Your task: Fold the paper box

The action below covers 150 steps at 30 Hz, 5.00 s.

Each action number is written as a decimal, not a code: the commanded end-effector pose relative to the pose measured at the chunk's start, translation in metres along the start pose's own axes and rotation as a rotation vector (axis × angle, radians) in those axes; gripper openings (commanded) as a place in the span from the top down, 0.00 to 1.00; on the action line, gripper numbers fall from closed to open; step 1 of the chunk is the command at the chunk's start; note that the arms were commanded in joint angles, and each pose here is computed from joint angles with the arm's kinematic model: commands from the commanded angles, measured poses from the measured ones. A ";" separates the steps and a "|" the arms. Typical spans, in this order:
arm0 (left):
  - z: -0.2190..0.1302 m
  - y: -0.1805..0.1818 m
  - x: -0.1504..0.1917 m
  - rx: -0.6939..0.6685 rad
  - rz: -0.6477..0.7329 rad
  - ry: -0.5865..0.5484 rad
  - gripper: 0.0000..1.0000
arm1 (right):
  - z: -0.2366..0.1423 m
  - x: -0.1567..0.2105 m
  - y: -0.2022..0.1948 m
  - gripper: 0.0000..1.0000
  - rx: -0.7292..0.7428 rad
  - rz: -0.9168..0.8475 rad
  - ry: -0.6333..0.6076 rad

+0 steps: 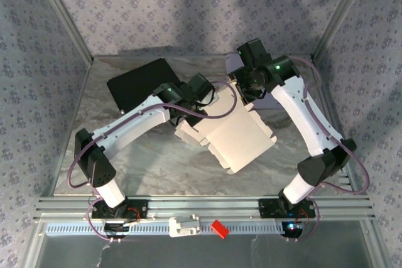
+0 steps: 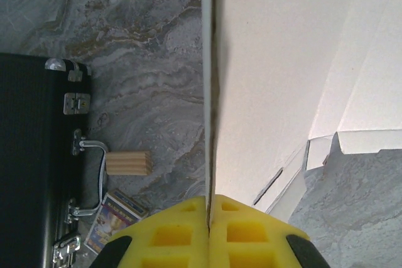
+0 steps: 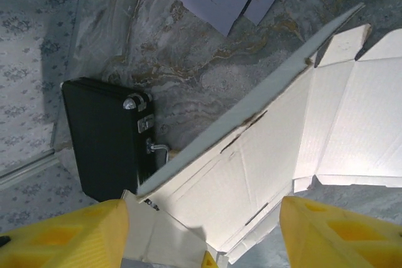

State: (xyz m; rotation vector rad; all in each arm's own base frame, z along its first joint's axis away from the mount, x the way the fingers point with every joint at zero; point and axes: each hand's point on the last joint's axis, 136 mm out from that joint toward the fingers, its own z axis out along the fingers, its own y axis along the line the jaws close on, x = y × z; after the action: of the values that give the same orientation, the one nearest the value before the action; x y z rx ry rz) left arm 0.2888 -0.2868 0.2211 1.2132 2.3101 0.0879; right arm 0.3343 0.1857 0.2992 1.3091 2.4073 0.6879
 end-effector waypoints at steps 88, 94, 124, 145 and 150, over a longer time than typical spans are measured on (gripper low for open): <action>0.037 0.063 -0.010 0.211 -0.257 -0.692 0.38 | 0.026 -0.053 -0.043 1.00 0.010 0.482 0.306; 0.042 0.063 -0.014 0.219 -0.251 -0.676 0.46 | 0.028 -0.054 -0.042 1.00 0.009 0.484 0.310; 0.038 0.020 0.036 0.274 -0.354 -0.264 1.00 | -0.013 -0.041 0.002 0.23 -0.261 0.069 -0.080; 0.036 0.006 0.060 0.267 -0.345 -0.255 1.00 | 0.093 0.049 0.005 0.62 -0.083 0.132 0.222; 0.036 0.006 0.060 0.268 -0.337 -0.252 1.00 | 0.095 0.045 0.002 0.73 -0.083 0.145 0.219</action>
State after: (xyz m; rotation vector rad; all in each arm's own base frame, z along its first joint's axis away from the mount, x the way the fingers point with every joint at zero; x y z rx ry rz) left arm 0.2845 -0.2435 0.1625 0.8773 2.3181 -0.4821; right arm 0.3595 0.2507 0.2167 1.4296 2.4331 0.9955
